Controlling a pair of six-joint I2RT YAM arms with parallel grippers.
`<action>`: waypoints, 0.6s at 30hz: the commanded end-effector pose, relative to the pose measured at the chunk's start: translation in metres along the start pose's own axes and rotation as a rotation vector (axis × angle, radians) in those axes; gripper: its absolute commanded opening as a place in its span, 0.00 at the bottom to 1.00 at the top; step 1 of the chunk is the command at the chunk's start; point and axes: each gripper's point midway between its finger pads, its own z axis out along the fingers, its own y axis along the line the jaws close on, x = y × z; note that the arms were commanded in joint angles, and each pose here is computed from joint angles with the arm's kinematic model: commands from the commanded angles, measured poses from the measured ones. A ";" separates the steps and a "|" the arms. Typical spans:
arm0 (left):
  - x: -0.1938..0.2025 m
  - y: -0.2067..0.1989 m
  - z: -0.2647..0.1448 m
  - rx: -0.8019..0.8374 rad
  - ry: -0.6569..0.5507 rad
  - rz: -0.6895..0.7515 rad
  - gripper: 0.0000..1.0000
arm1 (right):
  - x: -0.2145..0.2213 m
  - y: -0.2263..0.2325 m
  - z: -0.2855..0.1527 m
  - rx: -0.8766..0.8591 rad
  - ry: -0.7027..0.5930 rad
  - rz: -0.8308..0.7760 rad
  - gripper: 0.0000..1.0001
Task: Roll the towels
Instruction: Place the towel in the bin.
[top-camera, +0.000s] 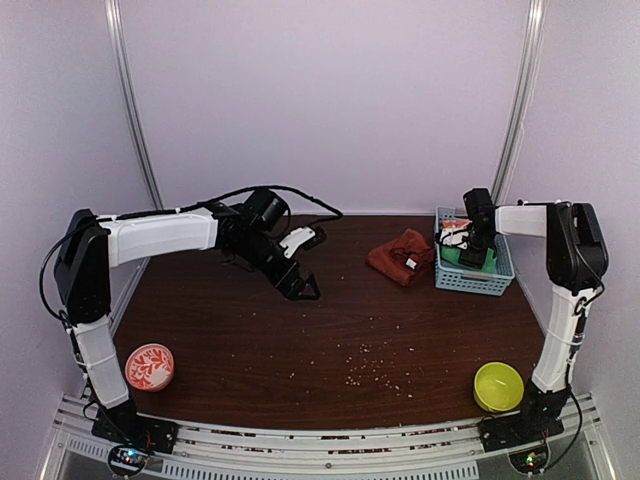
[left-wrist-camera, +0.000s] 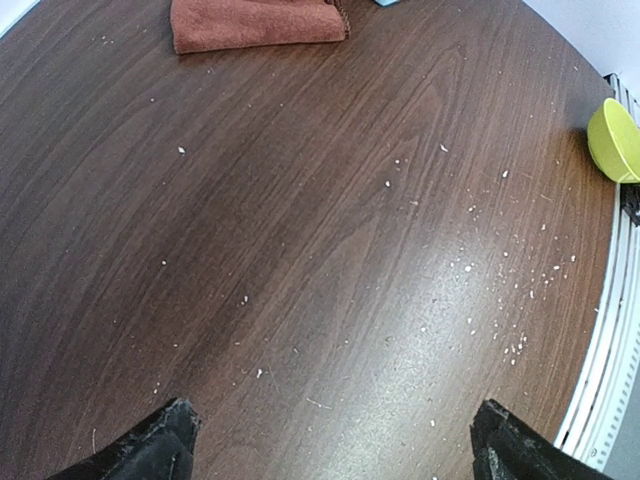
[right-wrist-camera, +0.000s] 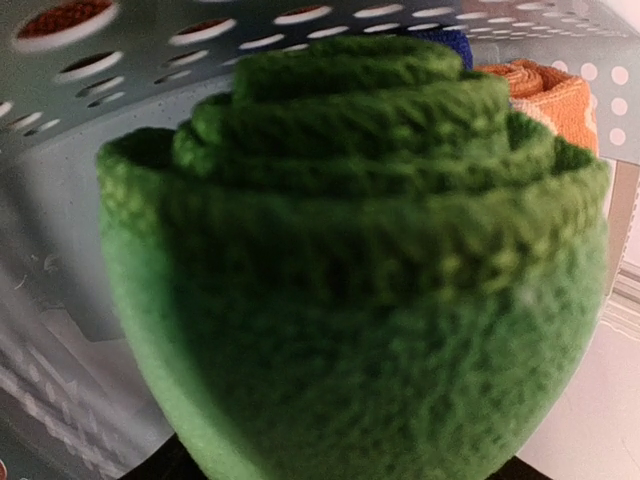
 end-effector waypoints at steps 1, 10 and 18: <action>0.000 0.000 0.004 0.022 -0.001 -0.006 0.98 | 0.015 0.013 0.005 -0.079 0.072 0.013 0.70; 0.000 -0.003 0.002 0.032 -0.003 -0.008 0.98 | 0.010 -0.005 -0.004 -0.051 0.066 0.043 1.00; -0.001 -0.004 0.002 0.040 -0.005 -0.007 0.98 | 0.011 -0.002 -0.023 -0.126 0.066 0.035 1.00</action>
